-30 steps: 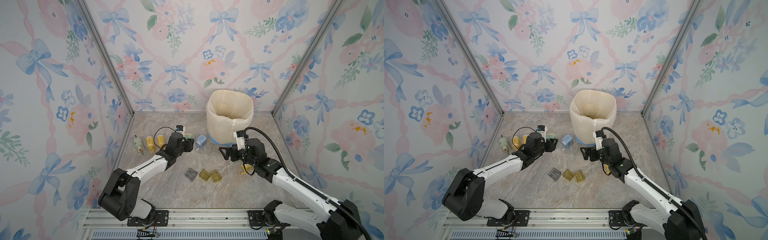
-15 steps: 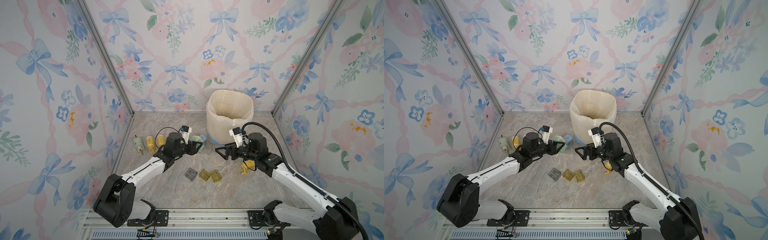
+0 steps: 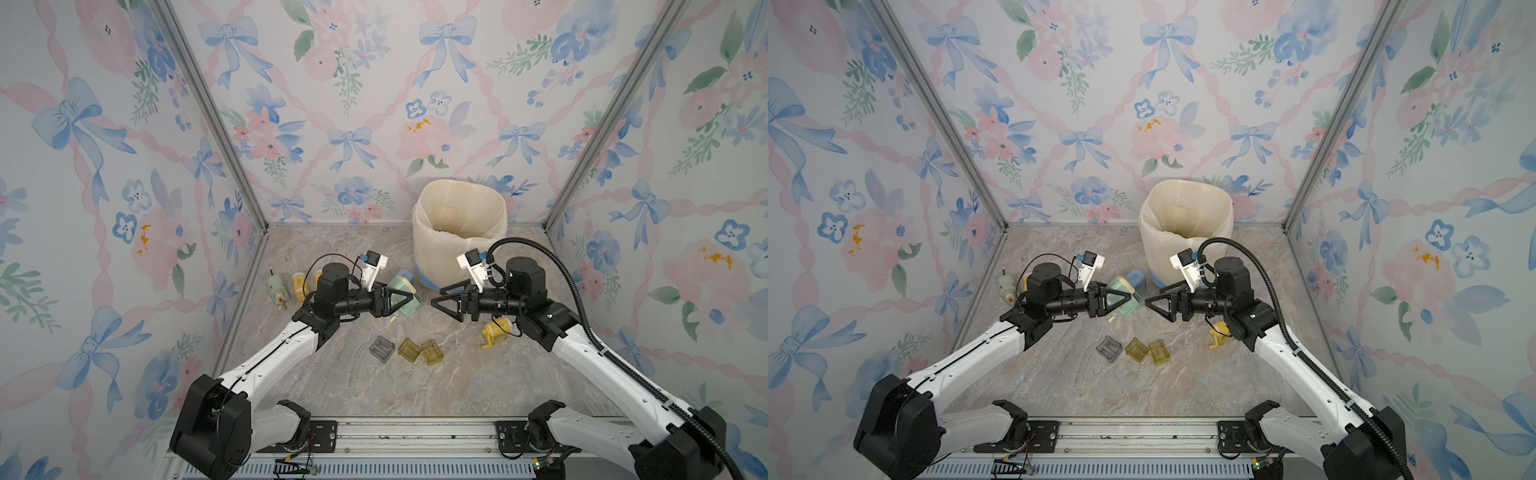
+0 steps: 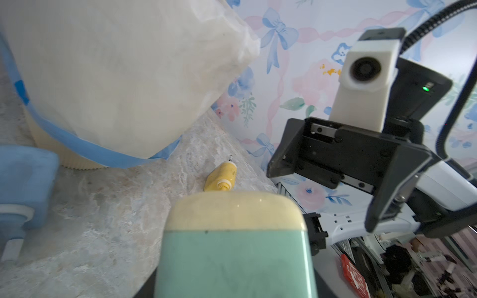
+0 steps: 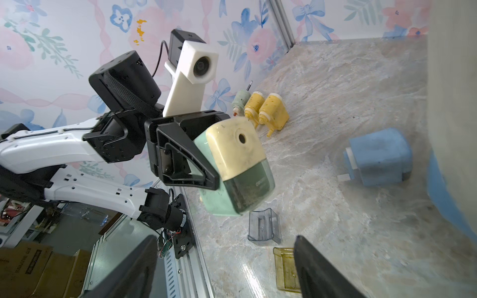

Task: Take out the pencil sharpener tray and clean the shavings
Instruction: Open the container of the pencil sharpener.

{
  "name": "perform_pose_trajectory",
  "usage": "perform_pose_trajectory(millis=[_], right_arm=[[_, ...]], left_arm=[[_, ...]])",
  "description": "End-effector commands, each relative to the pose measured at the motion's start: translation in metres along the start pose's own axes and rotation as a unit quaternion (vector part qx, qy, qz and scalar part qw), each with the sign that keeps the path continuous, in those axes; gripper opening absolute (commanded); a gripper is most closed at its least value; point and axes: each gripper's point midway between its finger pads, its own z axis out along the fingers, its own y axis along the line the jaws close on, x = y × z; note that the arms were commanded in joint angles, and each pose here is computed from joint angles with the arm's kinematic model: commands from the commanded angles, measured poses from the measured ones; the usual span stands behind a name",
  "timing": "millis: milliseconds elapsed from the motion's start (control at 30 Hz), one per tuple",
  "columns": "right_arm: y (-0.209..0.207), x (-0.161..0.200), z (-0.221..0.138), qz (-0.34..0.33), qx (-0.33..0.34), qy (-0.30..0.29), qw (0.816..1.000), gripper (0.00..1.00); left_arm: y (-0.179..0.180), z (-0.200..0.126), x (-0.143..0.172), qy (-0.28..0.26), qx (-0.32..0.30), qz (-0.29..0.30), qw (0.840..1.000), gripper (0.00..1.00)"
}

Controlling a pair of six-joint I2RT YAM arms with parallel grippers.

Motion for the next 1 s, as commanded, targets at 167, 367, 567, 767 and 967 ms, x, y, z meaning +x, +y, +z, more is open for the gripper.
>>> perform_pose_trajectory(millis=[167,367,567,767,967], right_arm=[[0.039,0.005,-0.007,-0.026,-0.054,0.031,0.998,0.77],[0.067,0.025,0.005,-0.053,-0.092,0.088,0.99,0.77],[0.082,0.028,0.015,-0.07,-0.109,0.109,0.986,0.78],[0.096,0.029,0.024,-0.078,-0.128,0.124,0.981,0.78],[0.1,0.034,0.029,-0.08,-0.131,0.141,0.978,0.75]], left_arm=[[-0.06,-0.024,0.008,0.027,0.102,0.089,0.99,0.0],[-0.069,-0.031,0.017,0.035,0.123,0.129,0.983,0.0],[-0.088,-0.037,0.027,0.057,0.177,0.142,0.972,0.0],[-0.106,-0.043,0.035,0.067,0.212,0.16,0.962,0.0],[-0.115,-0.049,0.034,0.063,0.222,0.176,0.957,0.0]])
